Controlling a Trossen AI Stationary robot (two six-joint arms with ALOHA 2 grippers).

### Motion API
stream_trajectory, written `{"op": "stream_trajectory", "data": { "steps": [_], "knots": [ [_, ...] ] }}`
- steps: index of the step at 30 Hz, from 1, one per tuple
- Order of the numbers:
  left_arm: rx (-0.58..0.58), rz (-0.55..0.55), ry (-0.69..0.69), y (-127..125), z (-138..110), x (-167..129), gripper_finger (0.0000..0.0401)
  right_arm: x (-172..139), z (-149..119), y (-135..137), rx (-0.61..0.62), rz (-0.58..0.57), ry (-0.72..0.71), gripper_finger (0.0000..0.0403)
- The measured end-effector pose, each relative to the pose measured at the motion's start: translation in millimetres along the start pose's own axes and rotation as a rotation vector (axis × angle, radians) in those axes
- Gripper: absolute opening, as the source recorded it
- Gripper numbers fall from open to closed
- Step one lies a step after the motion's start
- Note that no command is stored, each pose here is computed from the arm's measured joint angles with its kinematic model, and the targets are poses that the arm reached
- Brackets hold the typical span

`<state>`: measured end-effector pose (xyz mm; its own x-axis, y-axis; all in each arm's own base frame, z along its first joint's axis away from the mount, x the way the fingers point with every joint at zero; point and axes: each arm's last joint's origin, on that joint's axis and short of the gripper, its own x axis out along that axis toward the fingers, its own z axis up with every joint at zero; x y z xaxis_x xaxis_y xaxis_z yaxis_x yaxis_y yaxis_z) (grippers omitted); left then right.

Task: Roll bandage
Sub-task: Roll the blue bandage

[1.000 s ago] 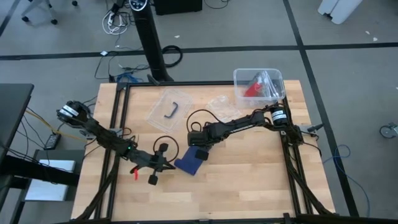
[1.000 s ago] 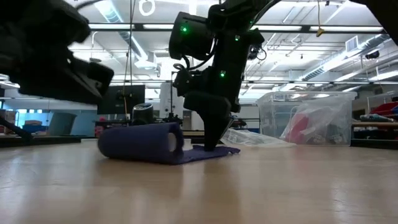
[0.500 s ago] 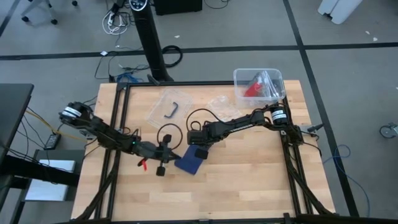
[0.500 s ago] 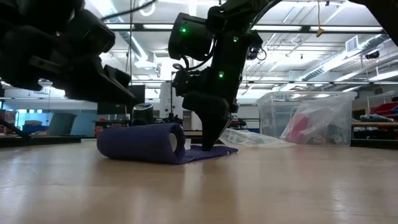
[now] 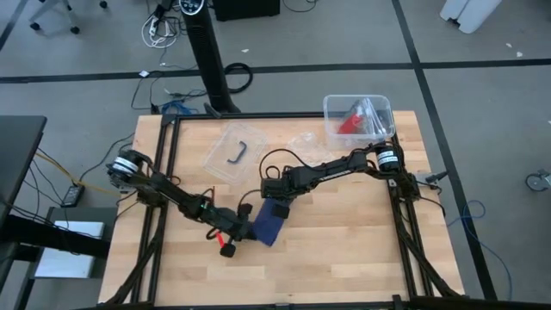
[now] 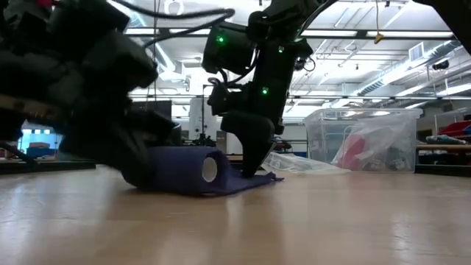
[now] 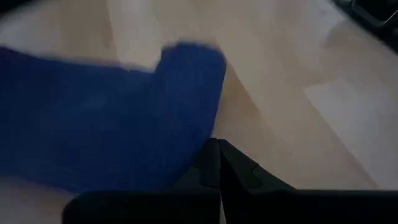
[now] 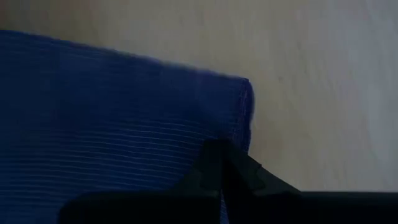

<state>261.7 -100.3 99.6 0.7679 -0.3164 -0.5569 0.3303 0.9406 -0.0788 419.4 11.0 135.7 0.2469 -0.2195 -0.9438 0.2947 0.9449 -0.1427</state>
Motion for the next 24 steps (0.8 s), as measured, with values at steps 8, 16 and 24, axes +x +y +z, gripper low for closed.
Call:
{"op": "stream_trajectory", "data": {
  "steps": [8,16,24],
  "knots": [
    [-0.018,-0.026,0.019,-16.9,-4.5,1.1,0.0001,3.3,-6.2,-5.6,-0.011,-0.081,0.036,0.0000],
    [0.029,0.118,-0.151,-22.3,24.7,-19.6,0.0001,4.1,-7.6,-6.2,-0.014,-0.094,0.045,0.0000],
    [-0.032,0.369,-0.160,12.9,26.4,-20.4,0.0001,4.3,-7.7,-6.0,-0.014,-0.096,0.045,0.0000]
  ]
}}
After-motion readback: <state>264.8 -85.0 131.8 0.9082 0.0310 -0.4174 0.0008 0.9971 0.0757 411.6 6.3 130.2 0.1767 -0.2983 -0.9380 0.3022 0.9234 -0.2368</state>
